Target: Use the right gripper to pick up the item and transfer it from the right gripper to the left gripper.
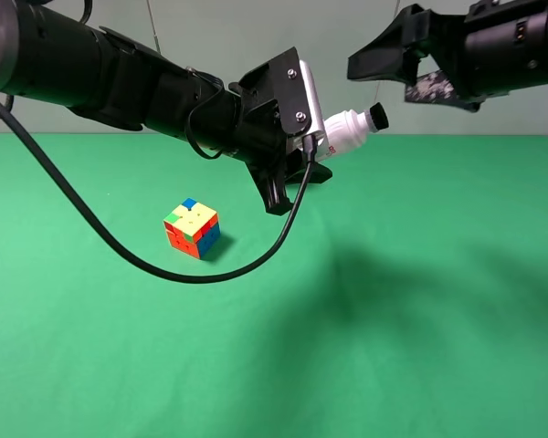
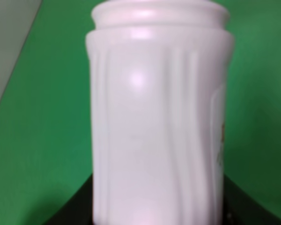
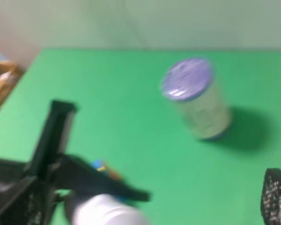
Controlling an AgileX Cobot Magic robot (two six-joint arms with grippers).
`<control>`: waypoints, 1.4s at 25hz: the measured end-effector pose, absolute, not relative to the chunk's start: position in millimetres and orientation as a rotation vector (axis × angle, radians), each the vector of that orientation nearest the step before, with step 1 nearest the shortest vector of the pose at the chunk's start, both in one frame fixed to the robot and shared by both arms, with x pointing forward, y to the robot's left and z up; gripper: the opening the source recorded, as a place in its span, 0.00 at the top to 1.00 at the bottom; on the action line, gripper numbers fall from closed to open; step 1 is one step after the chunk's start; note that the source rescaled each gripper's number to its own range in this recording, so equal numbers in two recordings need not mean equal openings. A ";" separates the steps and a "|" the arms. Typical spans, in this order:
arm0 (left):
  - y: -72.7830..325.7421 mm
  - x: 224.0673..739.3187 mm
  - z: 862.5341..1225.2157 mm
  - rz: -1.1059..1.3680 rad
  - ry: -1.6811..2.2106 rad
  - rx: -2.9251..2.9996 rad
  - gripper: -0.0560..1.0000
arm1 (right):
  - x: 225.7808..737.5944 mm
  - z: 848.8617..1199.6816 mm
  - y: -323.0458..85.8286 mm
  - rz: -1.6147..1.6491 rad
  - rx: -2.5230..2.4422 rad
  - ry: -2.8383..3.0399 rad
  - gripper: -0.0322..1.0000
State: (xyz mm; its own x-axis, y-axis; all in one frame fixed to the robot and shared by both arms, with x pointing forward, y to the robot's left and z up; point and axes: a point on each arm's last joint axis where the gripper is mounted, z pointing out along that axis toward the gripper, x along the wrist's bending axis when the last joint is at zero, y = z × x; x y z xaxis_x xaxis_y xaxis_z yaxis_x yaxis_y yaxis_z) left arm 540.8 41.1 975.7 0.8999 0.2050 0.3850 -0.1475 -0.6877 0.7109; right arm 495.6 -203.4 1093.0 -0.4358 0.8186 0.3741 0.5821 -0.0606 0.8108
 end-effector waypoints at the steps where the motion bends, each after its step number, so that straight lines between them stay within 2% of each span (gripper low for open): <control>1: 41.1 540.8 975.6 0.567 0.041 2.260 0.94 | 494.2 1095.5 -206.0 1.474 1.506 1.961 0.00; 11: 41.1 540.9 975.6 0.567 0.042 2.260 0.94 | 448.2 1120.7 -238.5 1.150 1.549 1.873 0.00; 19: 41.2 540.9 975.6 0.568 0.042 2.260 0.94 | 371.7 1142.9 -270.5 1.033 1.537 1.740 0.00; 25: 41.2 541.0 975.6 0.568 0.044 2.260 0.94 | 311.5 1130.4 -285.5 1.079 1.492 1.677 0.00; 35: 41.2 541.0 975.6 0.556 0.069 2.257 0.94 | 264.5 1104.1 -296.9 1.098 1.525 1.643 0.00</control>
State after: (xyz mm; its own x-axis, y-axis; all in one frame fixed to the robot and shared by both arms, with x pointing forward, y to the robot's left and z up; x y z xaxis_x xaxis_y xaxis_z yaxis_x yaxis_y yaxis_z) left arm 541.0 41.2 975.6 0.9020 0.2231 0.3695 -0.1254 -0.6838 0.7188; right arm 264.5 -296.9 1104.1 -0.1273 0.9880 0.0874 0.4592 -0.0194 0.8881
